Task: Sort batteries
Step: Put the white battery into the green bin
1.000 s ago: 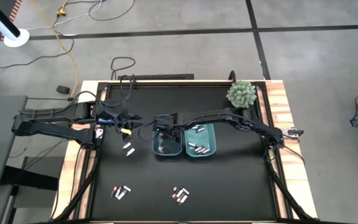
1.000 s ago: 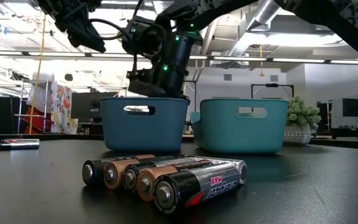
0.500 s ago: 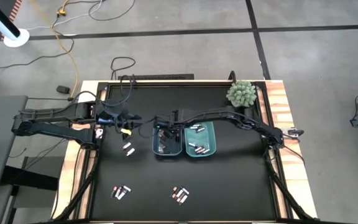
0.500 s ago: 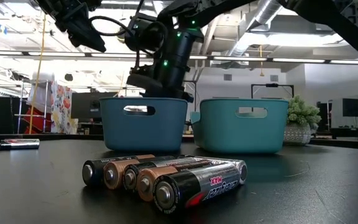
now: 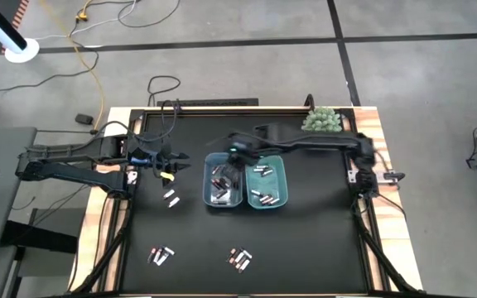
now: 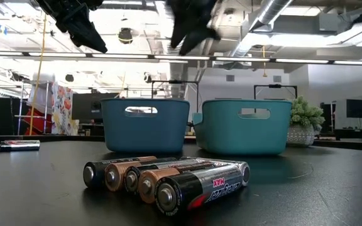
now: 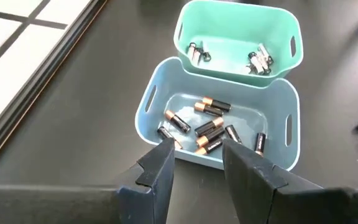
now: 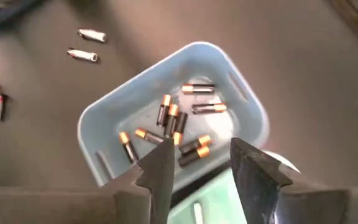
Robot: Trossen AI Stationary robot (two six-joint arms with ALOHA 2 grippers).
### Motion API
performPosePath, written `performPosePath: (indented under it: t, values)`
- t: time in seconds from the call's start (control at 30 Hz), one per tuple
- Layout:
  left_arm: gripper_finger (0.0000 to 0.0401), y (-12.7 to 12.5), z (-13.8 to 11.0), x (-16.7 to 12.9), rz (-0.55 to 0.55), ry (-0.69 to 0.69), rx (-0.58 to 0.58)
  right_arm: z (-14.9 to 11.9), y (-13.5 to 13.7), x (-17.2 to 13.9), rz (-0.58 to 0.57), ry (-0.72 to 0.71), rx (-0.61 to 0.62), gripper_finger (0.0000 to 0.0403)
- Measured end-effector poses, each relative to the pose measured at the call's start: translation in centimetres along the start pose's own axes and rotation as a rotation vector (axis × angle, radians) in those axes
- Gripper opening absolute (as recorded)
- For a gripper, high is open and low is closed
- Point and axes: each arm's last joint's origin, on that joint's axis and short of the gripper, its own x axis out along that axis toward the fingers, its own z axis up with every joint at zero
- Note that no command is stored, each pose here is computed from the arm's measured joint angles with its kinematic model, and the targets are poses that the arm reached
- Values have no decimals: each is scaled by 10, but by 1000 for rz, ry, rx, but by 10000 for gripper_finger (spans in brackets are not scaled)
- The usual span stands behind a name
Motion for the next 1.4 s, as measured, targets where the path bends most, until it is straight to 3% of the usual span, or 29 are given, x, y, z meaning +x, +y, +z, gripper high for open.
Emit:
performPosePath:
  t: [0.13, 0.3, 0.43, 0.6, 0.77, 1.07, 1.27, 1.4]
  values:
    - [130, 0, 0, 0, 0, -1, -4, -27, 6, -42, -124, -41, -20, 149]
    - [130, 0, 0, 0, 0, 0, -6, -69, 2, -76, -219, -46, 52, 133]
    - [130, 0, 1, 0, -1, -10, -10, -110, -6, -85, -236, -24, 114, 130]
    - [130, 0, 2, 0, -1, -16, -158, -165, -23, -80, -246, -6, 186, 130]
    - [130, 0, 3, 0, 4, -34, -169, -211, -37, -66, -177, -31, 243, 129]
    - [127, -3, 8, 0, -11, -78, -231, -263, -53, -48, -7, -80, 186, 129]
    - [112, -18, 14, -7, -19, -89, -194, -276, -62, -52, 172, -166, 9, 129]
    - [101, -33, 22, -11, -23, -51, -184, -283, -73, -54, 211, -168, -88, 129]
